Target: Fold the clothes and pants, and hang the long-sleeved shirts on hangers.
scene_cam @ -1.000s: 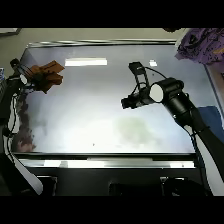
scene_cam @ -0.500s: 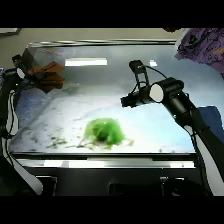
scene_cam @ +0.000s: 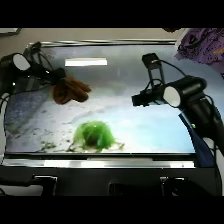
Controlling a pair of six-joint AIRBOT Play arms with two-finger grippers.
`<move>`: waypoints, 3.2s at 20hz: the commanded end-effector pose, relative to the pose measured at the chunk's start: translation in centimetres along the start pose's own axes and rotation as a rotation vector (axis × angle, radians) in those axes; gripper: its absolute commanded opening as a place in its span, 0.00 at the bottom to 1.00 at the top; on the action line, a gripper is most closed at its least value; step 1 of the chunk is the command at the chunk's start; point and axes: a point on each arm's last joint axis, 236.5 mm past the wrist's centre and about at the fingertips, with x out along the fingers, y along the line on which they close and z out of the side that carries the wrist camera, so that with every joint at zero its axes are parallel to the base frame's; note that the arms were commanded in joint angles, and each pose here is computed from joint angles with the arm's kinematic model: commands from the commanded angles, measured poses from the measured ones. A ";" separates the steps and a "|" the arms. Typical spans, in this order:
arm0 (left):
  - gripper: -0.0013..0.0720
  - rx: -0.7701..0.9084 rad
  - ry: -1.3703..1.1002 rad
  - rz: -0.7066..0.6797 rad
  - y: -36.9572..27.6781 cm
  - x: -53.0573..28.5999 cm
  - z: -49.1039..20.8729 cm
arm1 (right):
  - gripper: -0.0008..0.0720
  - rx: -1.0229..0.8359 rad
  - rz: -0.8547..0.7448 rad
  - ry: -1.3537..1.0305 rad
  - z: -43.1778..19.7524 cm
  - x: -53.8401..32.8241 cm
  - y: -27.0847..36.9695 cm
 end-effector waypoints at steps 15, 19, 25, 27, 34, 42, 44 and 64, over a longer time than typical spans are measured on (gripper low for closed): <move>0.88 -0.043 0.085 -0.147 -9.1 2.2 -7.4 | 0.45 0.234 -0.266 0.055 -4.9 -3.2 -12.6; 0.88 -0.137 -0.104 -0.097 -0.9 -4.7 -0.5 | 0.46 0.694 0.174 0.146 -10.2 2.9 -10.9; 0.88 -0.263 -0.174 -0.031 6.0 -6.5 2.0 | 0.62 0.817 0.522 0.335 -19.4 8.6 -1.1; 0.88 -0.270 -0.179 -0.027 6.4 -6.6 2.1 | 0.62 0.825 0.502 0.354 -21.3 9.9 0.2; 0.88 -0.269 -0.179 -0.028 6.3 -6.6 2.1 | 0.62 0.776 0.477 0.353 -21.8 13.8 5.0; 0.89 -0.288 -0.101 -0.003 7.5 -4.4 0.8 | 0.54 0.849 0.416 0.250 -20.1 16.0 3.2; 0.89 -0.309 -0.044 -0.002 8.0 -2.2 0.1 | 0.45 0.851 0.411 0.249 -20.1 16.1 3.1; 0.89 -0.310 0.142 -0.323 2.6 17.7 -4.1 | 0.06 0.853 0.449 0.312 -20.5 15.3 4.3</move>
